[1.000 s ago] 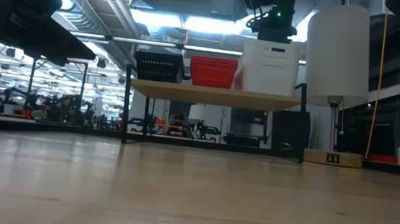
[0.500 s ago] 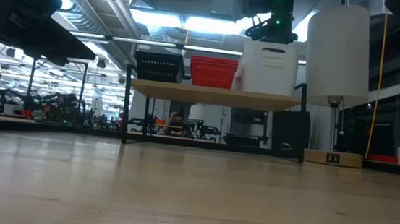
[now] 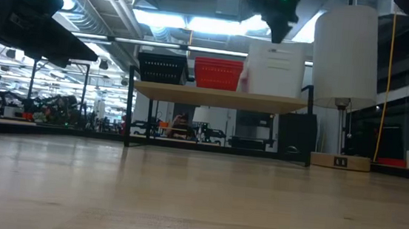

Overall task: Stack baskets on shelf by color
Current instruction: Return to Home Position

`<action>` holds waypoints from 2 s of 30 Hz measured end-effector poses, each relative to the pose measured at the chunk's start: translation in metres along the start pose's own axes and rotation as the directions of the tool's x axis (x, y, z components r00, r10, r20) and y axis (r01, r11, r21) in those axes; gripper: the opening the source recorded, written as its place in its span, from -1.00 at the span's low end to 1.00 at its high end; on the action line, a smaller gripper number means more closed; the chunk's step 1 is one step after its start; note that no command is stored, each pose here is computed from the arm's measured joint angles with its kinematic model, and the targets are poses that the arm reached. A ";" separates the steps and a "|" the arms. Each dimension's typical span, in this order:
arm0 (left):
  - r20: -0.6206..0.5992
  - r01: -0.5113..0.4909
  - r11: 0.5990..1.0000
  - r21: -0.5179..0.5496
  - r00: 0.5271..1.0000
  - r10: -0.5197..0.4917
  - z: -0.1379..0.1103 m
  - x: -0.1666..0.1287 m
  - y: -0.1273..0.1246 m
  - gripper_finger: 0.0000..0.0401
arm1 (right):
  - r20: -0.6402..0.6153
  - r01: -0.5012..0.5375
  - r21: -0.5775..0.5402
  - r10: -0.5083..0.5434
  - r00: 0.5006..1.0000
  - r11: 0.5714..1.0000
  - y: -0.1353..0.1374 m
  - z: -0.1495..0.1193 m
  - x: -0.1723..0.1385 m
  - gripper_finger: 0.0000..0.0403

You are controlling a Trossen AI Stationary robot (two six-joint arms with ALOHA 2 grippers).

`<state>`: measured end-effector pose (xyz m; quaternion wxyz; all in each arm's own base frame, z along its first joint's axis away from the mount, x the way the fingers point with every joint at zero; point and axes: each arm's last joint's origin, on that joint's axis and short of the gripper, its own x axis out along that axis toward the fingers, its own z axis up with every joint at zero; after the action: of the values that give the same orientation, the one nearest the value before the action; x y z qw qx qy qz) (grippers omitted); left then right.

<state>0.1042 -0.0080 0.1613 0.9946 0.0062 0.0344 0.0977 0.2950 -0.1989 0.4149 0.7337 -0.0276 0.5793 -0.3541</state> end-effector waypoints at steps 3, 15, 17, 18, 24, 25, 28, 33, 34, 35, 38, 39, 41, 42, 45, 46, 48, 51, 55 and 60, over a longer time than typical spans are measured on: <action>0.000 0.000 1.000 0.000 1.000 0.000 0.000 0.000 0.000 -0.63 | 0.062 -0.054 -0.075 0.058 0.996 0.996 0.010 -0.008 -0.024 -1.00; 0.000 0.000 1.000 0.000 1.000 0.000 0.000 0.000 0.000 -0.63 | 0.298 -0.319 -0.171 0.357 0.885 0.932 0.027 -0.049 -0.112 -1.00; 0.000 0.000 1.000 0.000 1.000 0.000 0.000 0.000 0.000 -0.63 | 0.302 -0.332 -0.185 0.375 0.876 0.925 0.032 -0.053 -0.119 -1.00; 0.000 0.000 1.000 0.000 1.000 0.000 0.000 0.000 0.000 -0.63 | 0.308 -0.335 -0.197 0.383 0.871 0.921 0.035 -0.054 -0.122 -1.00; 0.000 0.000 1.000 0.000 1.000 0.000 0.000 0.000 0.000 -0.63 | 0.253 -0.374 -0.248 0.432 0.866 0.894 0.056 -0.089 -0.126 -1.00; 0.000 0.000 1.000 0.000 1.000 0.000 0.000 0.000 0.000 -0.63 | 0.257 -0.373 -0.252 0.434 0.864 0.893 0.061 -0.097 -0.123 -1.00; 0.000 0.000 1.000 0.000 1.000 0.000 0.000 0.000 0.000 -0.63 | 0.303 -0.369 -0.234 0.428 0.852 0.900 0.076 -0.124 -0.104 -1.00; 0.000 0.000 1.000 0.000 1.000 0.000 0.000 0.000 0.000 -0.63 | 0.445 -0.418 -0.242 0.483 0.754 0.876 0.107 -0.181 -0.053 -1.00; 0.000 0.000 1.000 0.000 1.000 0.000 0.000 0.000 0.000 -0.63 | 0.457 -0.437 -0.257 0.507 0.731 0.862 0.111 -0.192 -0.044 -1.00; 0.000 0.000 1.000 0.000 1.000 0.000 0.000 0.000 0.000 -0.63 | 0.471 -0.456 -0.268 0.528 0.706 0.849 0.114 -0.204 -0.035 -1.00; 0.000 0.000 1.000 0.000 1.000 0.000 0.000 0.000 0.000 -0.63 | 0.542 -0.515 -0.274 0.573 0.615 0.812 0.119 -0.233 -0.018 -1.00; 0.000 0.000 1.000 0.000 1.000 0.000 0.000 0.000 0.000 -0.63 | 0.573 -0.524 -0.280 0.578 0.581 0.804 0.120 -0.242 -0.013 -1.00; 0.000 0.000 1.000 0.000 1.000 0.000 0.000 0.000 0.000 -0.63 | 0.619 -0.534 -0.299 0.586 0.522 0.791 0.122 -0.257 -0.003 -1.00; 0.000 0.000 1.000 0.000 1.000 0.000 0.000 0.000 0.000 -0.63 | 0.643 -0.534 -0.308 0.586 0.493 0.788 0.123 -0.265 0.002 -1.00; 0.000 0.000 1.000 0.000 1.000 0.000 0.000 0.000 0.000 -0.63 | 0.706 -0.521 -0.317 0.564 0.428 0.792 0.123 -0.285 0.014 -1.00; 0.000 0.000 1.000 0.000 1.000 0.000 0.000 0.000 0.000 -0.63 | 0.725 -0.534 -0.307 0.557 0.405 0.788 0.124 -0.291 0.018 -1.00; 0.000 0.000 1.000 0.000 1.000 0.000 0.000 0.000 0.000 -0.63 | 0.761 -0.588 -0.295 0.558 0.332 0.753 0.126 -0.299 0.023 -1.00; 0.000 0.000 1.000 0.000 1.000 0.000 0.000 0.000 0.000 -0.63 | 0.810 -0.742 -0.231 0.547 0.211 0.629 0.130 -0.307 0.032 -1.00; 0.000 0.000 1.000 0.000 1.000 0.000 0.000 0.000 0.000 -0.63 | 0.820 -0.796 -0.306 0.569 0.058 0.523 0.140 -0.316 0.046 -1.00; 0.000 0.000 1.000 0.000 1.000 0.000 0.000 0.000 0.000 -0.63 | 0.796 -0.728 -0.418 0.606 -0.006 0.543 0.152 -0.325 0.064 -1.00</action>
<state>0.1042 -0.0080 0.1613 0.9946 0.0063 0.0344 0.0978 0.0920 -0.0005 0.1865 0.9904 0.1115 0.0130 0.0802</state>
